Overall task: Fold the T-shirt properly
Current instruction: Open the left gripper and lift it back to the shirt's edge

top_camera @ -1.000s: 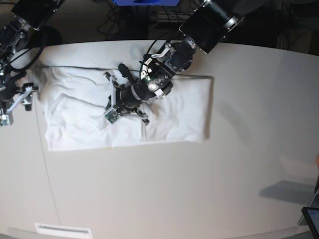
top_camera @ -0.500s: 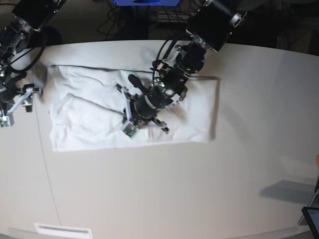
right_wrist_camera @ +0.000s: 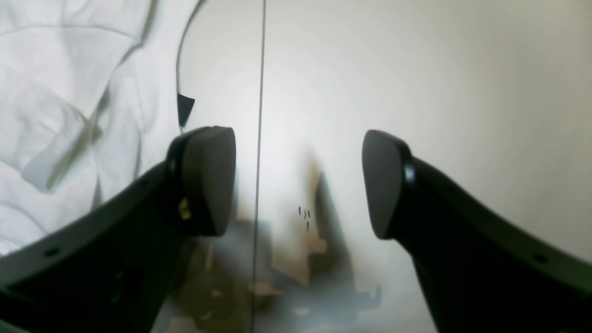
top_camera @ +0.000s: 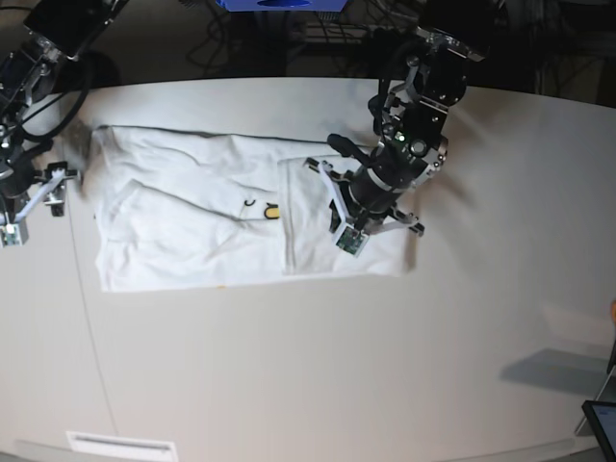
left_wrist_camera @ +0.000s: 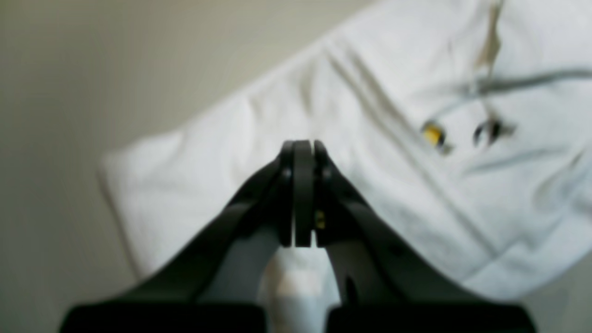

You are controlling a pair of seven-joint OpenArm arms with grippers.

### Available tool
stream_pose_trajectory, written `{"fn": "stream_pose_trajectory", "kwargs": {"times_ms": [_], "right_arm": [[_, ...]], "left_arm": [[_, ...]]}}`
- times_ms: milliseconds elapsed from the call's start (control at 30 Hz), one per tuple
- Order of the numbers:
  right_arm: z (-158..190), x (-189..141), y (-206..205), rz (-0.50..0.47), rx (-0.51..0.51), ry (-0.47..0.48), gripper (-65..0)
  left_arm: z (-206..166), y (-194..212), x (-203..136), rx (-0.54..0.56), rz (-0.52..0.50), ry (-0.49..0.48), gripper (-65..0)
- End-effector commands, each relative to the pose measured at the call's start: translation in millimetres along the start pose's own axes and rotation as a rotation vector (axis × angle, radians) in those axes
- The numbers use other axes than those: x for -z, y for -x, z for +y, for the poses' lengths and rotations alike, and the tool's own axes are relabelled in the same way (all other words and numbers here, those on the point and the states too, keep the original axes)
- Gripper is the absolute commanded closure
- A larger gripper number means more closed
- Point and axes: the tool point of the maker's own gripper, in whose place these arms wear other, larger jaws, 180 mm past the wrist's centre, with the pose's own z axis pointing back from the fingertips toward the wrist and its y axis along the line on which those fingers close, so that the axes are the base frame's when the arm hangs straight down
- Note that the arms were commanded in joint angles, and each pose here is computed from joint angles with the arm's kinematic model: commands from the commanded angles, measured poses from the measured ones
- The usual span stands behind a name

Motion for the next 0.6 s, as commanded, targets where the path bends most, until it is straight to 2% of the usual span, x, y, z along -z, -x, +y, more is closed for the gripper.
{"fn": "stream_pose_trajectory", "kwargs": {"times_ms": [0,200,567], "right_arm": [[-7.1,-4.9,-15.7,-0.049,-0.012,0.018,-40.8],[-6.4,-5.6,-10.2,-0.037,-0.014,0.017,-40.8],[-6.1,-5.7,-7.5,-0.031,-0.015,0.016,-40.8]], "left_arm": [[6.5,-16.6,-2.9,0.022,-0.06,-0.03,0.0],[3.2,22.7,-8.6,0.094,0.037,-0.084,0.0],[-18.7,53.4,-16.7,0.071,0.103,-0.038,0.0]]}}
